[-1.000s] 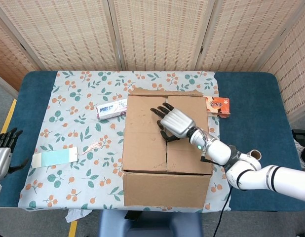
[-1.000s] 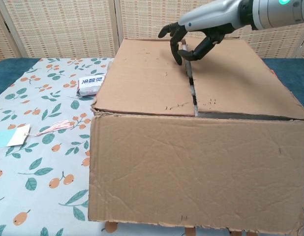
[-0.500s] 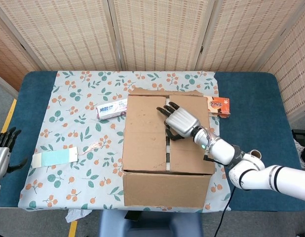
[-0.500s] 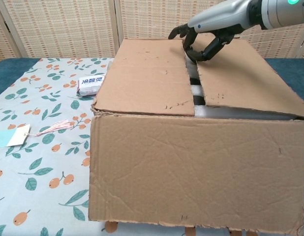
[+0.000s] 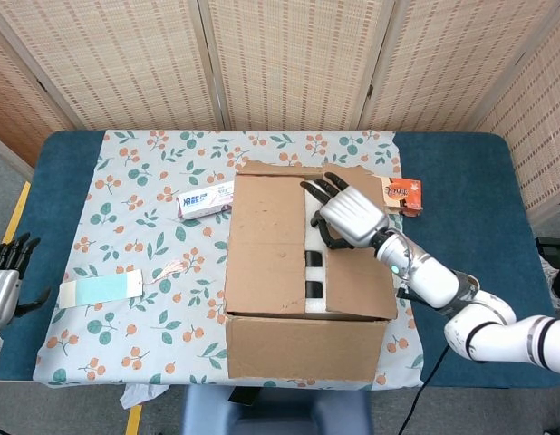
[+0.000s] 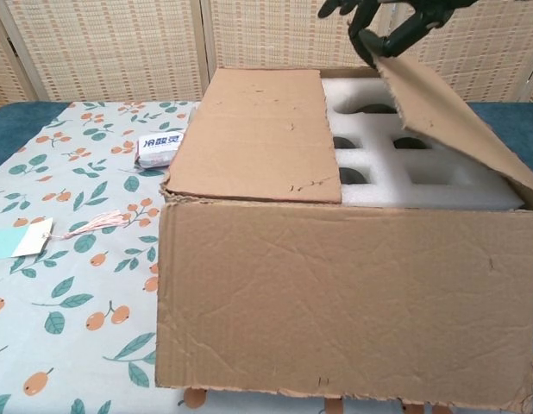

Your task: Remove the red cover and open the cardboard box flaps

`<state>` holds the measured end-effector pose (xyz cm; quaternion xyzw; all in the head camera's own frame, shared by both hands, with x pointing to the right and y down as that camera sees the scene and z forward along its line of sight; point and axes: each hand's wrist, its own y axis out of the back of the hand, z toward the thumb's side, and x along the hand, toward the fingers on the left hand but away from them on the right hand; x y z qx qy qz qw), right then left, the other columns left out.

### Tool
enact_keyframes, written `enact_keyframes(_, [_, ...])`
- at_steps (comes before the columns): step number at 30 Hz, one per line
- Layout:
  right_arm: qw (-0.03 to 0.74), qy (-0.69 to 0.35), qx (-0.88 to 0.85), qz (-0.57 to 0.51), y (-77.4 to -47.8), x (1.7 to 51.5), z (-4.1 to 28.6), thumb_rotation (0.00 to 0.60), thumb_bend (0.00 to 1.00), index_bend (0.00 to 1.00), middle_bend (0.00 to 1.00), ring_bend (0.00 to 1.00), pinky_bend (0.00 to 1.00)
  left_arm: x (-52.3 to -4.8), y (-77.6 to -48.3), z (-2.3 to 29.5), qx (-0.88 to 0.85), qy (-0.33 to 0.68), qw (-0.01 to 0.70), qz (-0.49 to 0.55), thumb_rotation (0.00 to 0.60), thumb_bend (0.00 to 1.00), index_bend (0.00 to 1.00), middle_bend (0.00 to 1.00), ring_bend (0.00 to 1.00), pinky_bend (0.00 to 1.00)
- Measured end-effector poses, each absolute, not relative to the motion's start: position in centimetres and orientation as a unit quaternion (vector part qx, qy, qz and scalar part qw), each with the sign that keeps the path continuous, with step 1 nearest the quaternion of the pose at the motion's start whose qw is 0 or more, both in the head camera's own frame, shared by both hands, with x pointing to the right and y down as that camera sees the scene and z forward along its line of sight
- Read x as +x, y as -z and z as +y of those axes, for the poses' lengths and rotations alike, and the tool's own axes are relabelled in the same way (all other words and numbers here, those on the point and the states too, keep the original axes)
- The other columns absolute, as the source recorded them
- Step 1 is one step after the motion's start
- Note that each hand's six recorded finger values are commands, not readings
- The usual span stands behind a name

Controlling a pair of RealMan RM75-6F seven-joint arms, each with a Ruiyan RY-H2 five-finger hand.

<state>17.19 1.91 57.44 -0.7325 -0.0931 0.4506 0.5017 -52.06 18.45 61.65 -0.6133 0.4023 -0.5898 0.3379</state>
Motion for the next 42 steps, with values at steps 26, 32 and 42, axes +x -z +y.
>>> enact_keyframes(26, [0.470,-0.493,-0.691,-0.242,-49.1,32.7,5.6,0.279,0.73,0.59,0.03,0.00,0.00,-49.7,-64.5,19.1,-0.602,0.617,0.375,0.341,0.600,0.39,0.00,0.01,0.00,0.00])
enact_keyframes(32, [0.455,-0.502,-0.689,-0.257,-49.1,36.6,6.7,0.281,0.73,0.59,0.03,0.00,0.00,-49.3,-65.3,19.3,-0.603,0.622,0.375,0.329,0.600,0.39,0.00,0.01,0.00,0.00])
enact_keyframes(42, [0.443,-0.496,-0.698,-0.264,-51.0,38.8,8.5,0.317,0.75,0.50,0.00,0.00,0.00,-49.0,-65.0,19.0,-0.614,0.608,0.370,0.341,0.600,0.39,0.00,0.01,0.00,0.00])
